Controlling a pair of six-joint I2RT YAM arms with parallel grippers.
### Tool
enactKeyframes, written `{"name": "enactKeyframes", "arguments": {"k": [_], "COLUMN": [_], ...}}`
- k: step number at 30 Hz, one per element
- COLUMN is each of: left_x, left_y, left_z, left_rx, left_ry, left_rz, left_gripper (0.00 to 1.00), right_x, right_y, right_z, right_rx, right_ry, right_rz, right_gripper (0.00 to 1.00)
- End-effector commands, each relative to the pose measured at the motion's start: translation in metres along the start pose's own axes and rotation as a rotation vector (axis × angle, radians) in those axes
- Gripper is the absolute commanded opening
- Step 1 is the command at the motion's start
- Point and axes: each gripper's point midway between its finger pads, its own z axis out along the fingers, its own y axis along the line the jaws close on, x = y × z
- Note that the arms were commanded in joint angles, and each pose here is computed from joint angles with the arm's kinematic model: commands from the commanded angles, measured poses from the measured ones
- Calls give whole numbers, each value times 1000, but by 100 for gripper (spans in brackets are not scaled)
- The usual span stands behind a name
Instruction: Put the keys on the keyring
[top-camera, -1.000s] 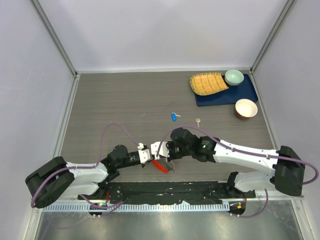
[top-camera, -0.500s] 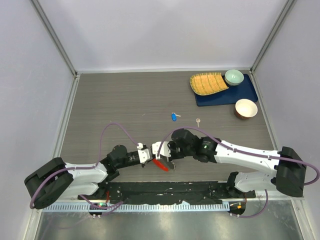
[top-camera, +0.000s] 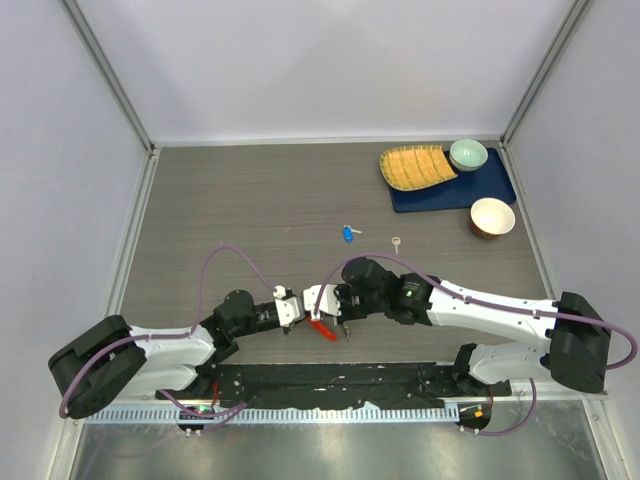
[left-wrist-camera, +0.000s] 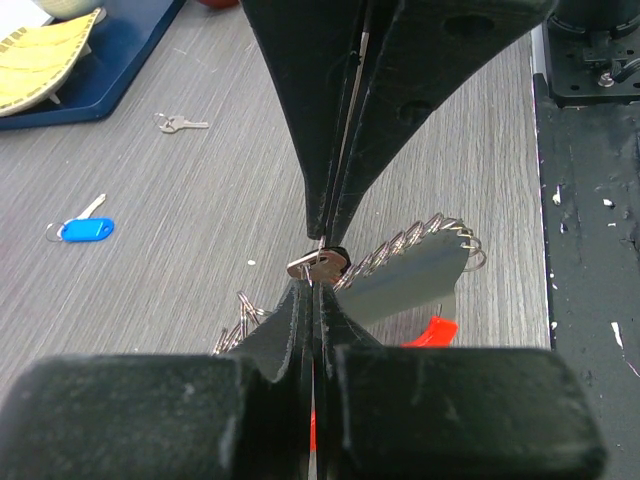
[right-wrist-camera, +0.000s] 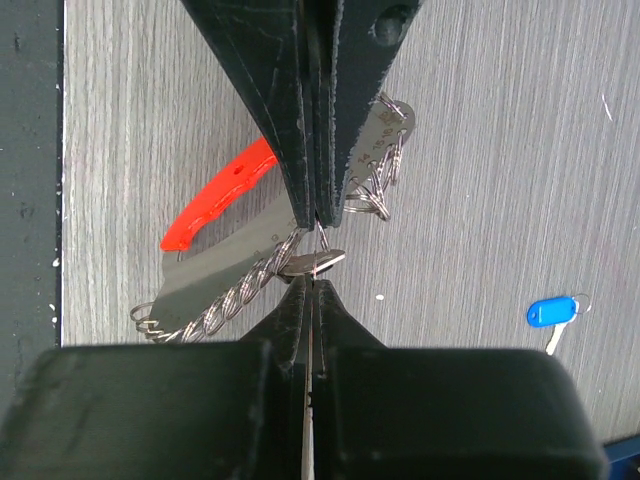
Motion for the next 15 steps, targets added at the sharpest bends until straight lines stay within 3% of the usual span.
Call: {"name": "enactKeyframes", "arguments": {"k": [1,15], "left_x": [-29,-28], "left_y": [9,10], "left_z": [5,4], "left_rx": [-20,-27], "left_ry": [-100,-97], "left_rz": [56,53], "left_gripper": [0,0], "right_x": [-15,-6], "right_y": [-7,-18], "right_z": [2,-2], "right_rx": [14,82], "right_ry": [-56,-8], "right_rz": [-8,6], "right_gripper": [1,1]}}
